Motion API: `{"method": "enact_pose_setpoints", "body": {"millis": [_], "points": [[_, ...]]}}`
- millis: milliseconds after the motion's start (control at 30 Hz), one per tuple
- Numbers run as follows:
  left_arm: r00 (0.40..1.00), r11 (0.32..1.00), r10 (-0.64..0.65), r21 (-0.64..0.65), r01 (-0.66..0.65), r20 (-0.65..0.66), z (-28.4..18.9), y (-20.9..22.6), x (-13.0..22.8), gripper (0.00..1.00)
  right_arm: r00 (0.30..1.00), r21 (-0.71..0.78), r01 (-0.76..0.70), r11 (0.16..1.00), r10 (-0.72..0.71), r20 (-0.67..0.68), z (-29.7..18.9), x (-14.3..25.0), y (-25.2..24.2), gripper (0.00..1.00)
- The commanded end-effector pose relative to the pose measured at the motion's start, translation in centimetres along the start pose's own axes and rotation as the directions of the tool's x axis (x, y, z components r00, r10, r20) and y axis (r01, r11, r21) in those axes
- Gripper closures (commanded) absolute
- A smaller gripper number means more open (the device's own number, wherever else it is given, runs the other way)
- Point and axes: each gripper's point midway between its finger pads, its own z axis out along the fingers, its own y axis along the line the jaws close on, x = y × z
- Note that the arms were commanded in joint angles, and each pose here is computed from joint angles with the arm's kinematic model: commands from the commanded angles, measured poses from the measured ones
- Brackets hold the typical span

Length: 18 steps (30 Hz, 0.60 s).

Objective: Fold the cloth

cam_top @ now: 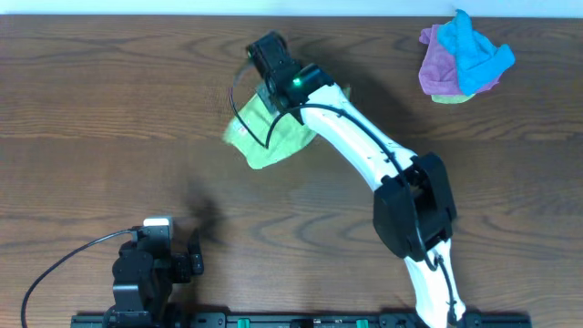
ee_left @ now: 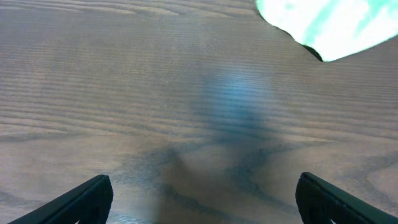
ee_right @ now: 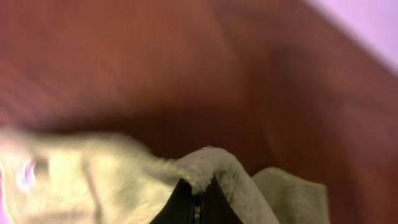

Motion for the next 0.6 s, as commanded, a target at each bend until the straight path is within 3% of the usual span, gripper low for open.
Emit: {"method": "enact_pose_setpoints", "body": {"millis": [0,233,567], "points": [[0.999,0.999,-0.048,0.007,0.048,-0.001,0.2,-0.1,0.2,0.05,0.996,0.029,0.031,0.999,-0.034,0.077,-0.6,-2.1,-0.3,0.99],[0.998,0.998,-0.068,0.007,0.068,-0.001,0.2,-0.1,0.2,0.05,0.983,0.074,-0.006,0.997,-0.008,0.185,3.0,-3.9,0.0,0.99],[0.998,0.998,-0.068,0.007,0.068,-0.003,0.2,-0.1,0.2,0.05,0.948,0.009,0.014,1.000,-0.016,0.319,9.2,-4.0,6.3,0.99]]}}
